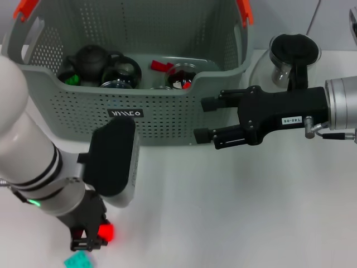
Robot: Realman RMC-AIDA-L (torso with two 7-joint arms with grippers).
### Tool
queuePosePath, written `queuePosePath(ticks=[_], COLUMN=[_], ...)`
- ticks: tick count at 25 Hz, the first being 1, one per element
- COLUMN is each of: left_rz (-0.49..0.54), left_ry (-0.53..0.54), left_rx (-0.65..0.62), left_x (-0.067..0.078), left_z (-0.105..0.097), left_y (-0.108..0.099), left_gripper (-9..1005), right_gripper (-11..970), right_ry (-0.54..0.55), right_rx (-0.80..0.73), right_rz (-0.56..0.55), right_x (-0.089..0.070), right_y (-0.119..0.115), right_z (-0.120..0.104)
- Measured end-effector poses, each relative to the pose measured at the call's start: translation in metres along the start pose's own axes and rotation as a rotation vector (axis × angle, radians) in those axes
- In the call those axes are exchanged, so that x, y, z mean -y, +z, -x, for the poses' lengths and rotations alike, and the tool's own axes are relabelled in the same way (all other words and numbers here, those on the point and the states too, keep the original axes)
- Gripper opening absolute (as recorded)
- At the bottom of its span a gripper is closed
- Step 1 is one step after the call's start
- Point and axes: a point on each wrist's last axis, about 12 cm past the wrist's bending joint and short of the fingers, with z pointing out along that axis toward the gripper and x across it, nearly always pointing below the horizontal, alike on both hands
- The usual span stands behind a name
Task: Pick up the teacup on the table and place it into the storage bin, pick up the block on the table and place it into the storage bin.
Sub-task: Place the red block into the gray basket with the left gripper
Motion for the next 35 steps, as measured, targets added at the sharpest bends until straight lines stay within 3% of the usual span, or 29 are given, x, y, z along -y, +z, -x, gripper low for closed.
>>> queuePosePath(ticks=[6, 9, 11, 17, 23, 26, 29, 32, 35], left_rz=[0.063, 0.116, 0.182, 0.297, 0.419, 0.456, 0.447, 0.440, 0.445], left_ry=[-0.053, -0.146, -0.261, -0.431, -0.588, -0.679, -0.784, -0.847, -0.866], left_rx=[0.173, 0.333, 0.505, 0.775, 0.841, 0.891, 0.897, 0.885, 0.868], left_x=[-0.011, -0.022, -0.033, -0.044, -0.066, -0.092, -0.123, -0.140, -0.149], left_z=[-0.007, -0.020, -0.040, -0.073, -0.088, -0.093, -0.095, -0.095, -0.092], left_y=[-0.031, -0.052, -0.073, -0.104, -0.125, -0.133, -0.124, -0.114, -0.107], left_gripper=[268, 268, 268, 267, 268, 268, 269, 269, 294], right_gripper=[854, 854, 853, 853, 852, 852, 852, 853, 854], right_ry=[-0.003, -0.006, -0.007, 0.014, 0.035, 0.040, 0.047, 0.058, 0.066], right_rx=[0.002, 0.006, 0.010, 0.016, 0.035, 0.032, 0.032, 0.028, 0.025], right_rz=[0.003, 0.013, 0.021, 0.029, 0.011, 0.014, 0.019, 0.018, 0.020], right_x=[0.000, -0.001, -0.002, -0.002, 0.000, -0.001, -0.003, -0.003, -0.003], right_y=[0.000, -0.002, -0.004, -0.015, -0.035, -0.041, -0.043, -0.046, -0.048], right_z=[0.001, 0.002, 0.002, 0.001, -0.001, -0.004, -0.006, -0.007, -0.007])
